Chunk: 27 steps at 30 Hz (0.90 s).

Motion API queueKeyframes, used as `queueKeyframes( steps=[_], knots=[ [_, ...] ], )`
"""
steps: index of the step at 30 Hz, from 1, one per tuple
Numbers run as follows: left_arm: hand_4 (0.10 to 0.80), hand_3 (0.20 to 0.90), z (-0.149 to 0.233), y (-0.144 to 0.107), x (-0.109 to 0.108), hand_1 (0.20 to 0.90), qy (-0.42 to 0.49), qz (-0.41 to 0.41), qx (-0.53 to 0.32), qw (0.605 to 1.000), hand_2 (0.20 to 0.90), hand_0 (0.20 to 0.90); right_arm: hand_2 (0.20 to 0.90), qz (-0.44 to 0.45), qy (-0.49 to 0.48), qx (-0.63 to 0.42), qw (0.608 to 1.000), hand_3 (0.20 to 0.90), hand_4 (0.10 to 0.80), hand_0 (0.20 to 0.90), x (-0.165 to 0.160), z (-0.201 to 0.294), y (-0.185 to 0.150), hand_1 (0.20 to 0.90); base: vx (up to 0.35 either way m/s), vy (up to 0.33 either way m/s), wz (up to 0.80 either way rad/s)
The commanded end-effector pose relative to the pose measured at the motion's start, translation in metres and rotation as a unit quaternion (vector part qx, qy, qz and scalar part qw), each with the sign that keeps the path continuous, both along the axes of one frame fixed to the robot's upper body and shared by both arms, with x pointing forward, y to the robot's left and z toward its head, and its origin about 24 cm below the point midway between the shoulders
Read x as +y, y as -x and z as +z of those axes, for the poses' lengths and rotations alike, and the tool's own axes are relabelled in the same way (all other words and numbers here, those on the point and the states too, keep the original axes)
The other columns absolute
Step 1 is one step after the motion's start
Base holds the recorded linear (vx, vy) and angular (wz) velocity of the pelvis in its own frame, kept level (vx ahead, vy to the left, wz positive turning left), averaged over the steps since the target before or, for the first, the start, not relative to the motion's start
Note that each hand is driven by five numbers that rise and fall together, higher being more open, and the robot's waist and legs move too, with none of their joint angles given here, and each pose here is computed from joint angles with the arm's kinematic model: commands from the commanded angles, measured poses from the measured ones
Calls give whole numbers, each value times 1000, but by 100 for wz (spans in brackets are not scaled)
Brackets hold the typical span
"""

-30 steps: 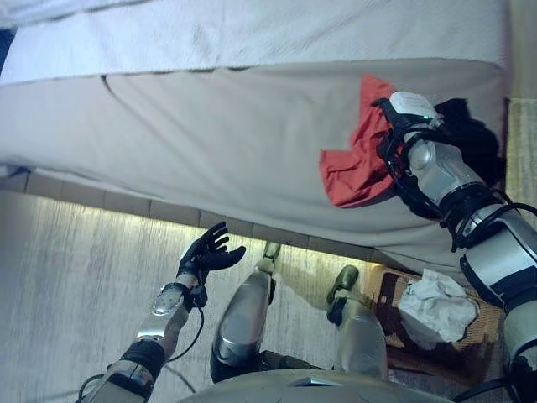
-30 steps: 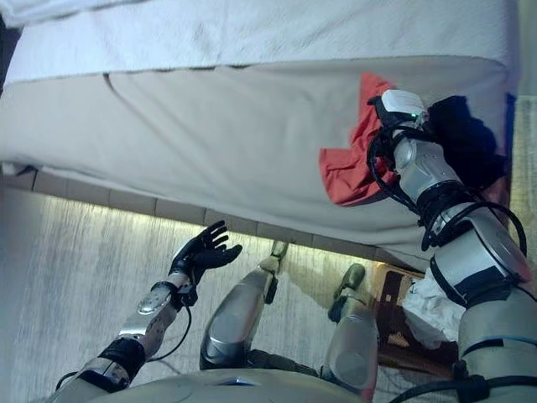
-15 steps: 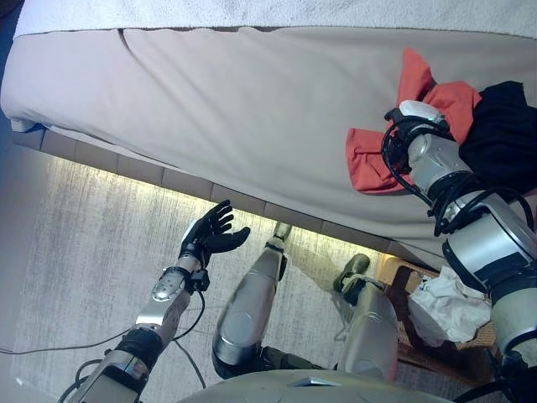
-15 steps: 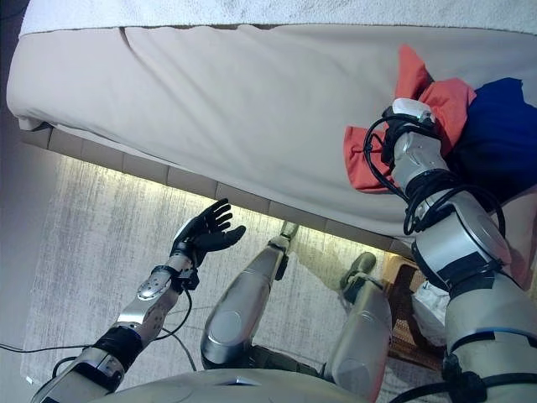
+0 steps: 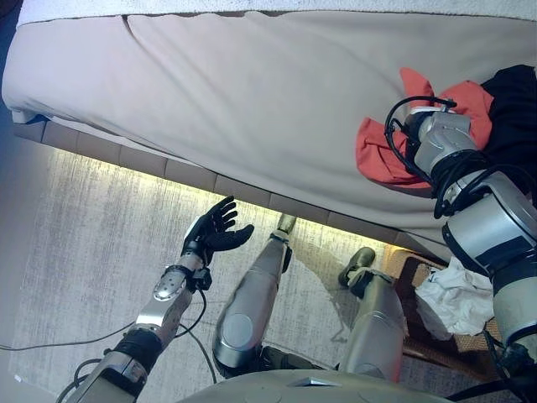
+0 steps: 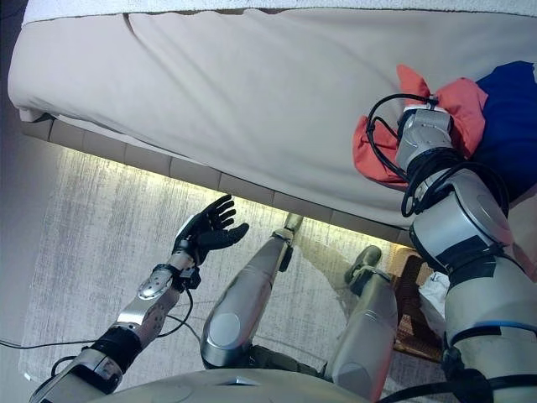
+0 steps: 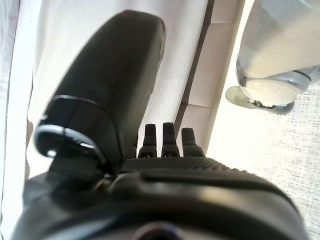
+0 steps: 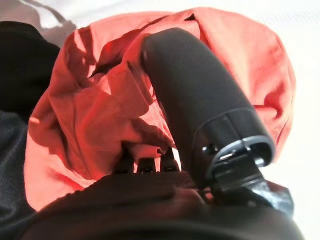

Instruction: Pick up the clothes from the bed and place them into the basket

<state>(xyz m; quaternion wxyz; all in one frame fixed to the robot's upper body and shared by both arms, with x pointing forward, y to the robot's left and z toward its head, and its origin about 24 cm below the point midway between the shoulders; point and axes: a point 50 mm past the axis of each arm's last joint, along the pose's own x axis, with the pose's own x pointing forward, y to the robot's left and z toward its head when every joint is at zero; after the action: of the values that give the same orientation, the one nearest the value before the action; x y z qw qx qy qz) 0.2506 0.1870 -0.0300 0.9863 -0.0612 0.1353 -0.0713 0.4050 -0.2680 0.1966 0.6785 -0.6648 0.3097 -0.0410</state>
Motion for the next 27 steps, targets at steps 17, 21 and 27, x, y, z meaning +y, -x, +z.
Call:
queueKeyframes(
  steps=[17,21,27],
  knots=[
    [800,900,6,6,23,900,-13,53,-25,998,900,900,300,141,-133,-355,915,200,100,300,3,52,5,300,37,-1,-11],
    [800,900,-3,13,25,900,-23,60,0,998,900,900,300,168,-164,-399,886,200,100,300,4,65,13,300,152,-21,-17],
    [800,900,-19,25,25,900,-38,62,33,997,900,900,300,193,-182,-456,849,200,100,300,-2,86,26,300,119,-9,-22]
  ],
)
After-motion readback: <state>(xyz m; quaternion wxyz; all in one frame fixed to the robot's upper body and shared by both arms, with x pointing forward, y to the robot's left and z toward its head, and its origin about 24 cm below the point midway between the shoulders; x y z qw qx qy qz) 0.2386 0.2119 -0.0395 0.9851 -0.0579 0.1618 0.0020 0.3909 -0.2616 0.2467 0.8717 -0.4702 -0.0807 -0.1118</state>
